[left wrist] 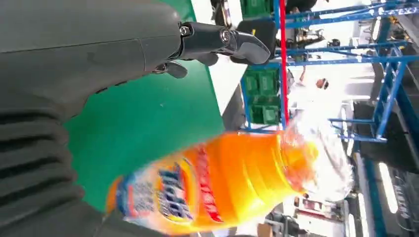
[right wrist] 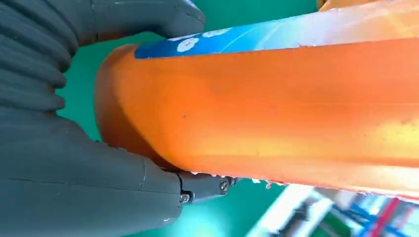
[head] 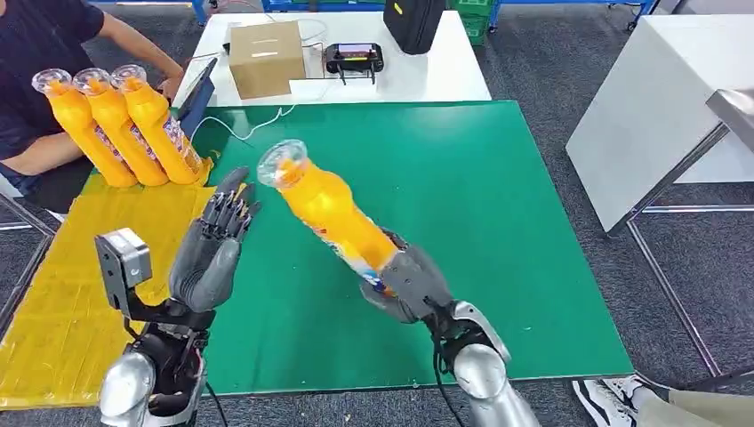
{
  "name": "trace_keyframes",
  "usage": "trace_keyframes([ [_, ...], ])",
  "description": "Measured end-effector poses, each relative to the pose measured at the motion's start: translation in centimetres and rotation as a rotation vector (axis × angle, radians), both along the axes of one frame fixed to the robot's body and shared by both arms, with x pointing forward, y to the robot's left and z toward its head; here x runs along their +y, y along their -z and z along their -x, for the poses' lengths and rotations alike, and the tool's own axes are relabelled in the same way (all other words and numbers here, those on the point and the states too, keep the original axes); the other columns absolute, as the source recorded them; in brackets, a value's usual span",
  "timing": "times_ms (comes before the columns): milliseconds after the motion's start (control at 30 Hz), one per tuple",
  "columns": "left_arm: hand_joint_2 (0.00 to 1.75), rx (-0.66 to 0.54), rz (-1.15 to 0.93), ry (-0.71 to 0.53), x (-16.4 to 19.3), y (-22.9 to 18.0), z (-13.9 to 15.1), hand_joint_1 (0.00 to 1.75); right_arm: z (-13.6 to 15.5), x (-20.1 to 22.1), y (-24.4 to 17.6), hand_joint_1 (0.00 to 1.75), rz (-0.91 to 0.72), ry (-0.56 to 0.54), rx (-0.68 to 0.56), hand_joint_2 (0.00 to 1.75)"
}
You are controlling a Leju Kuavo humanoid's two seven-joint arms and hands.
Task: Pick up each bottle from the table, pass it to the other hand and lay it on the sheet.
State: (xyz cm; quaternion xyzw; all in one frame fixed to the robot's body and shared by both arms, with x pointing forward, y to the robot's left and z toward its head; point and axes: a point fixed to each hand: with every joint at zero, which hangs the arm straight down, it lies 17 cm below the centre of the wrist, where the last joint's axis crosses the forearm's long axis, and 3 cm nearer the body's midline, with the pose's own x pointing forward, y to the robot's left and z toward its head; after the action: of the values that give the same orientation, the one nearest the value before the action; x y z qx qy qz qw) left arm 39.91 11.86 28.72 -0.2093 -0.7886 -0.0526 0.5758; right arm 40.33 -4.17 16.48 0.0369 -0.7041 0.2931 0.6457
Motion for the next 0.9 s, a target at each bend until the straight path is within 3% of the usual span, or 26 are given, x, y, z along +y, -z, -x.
trace_keyframes([
  [300, 1.75, -0.009, 0.06, 0.065, -2.1, -1.7, 0.0, 0.0, 0.5, 4.1, -2.5, 1.75, 0.041, -0.062, -0.119, 1.75],
  [700, 1.75, -0.023, 0.091, 0.124, -3.7, -2.9, 0.6, 0.0, 0.9, 5.8, -1.9, 1.75, 0.119, -0.079, -0.175, 1.75],
  [733, 1.75, -0.025, 0.089, 0.127, -3.8, -2.9, 0.7, 0.56, 0.9, 5.9, -1.9, 1.75, 0.124, -0.08, -0.178, 1.75],
  [767, 1.75, -0.024, 0.087, 0.13, -3.9, -2.9, 0.7, 1.75, 0.9, 6.0, -1.8, 1.75, 0.128, -0.083, -0.18, 1.75],
  [900, 1.75, -0.03, 0.067, 0.143, -4.4, -2.9, 0.9, 1.75, 1.0, 6.0, -1.8, 1.75, 0.136, -0.088, -0.187, 1.75],
])
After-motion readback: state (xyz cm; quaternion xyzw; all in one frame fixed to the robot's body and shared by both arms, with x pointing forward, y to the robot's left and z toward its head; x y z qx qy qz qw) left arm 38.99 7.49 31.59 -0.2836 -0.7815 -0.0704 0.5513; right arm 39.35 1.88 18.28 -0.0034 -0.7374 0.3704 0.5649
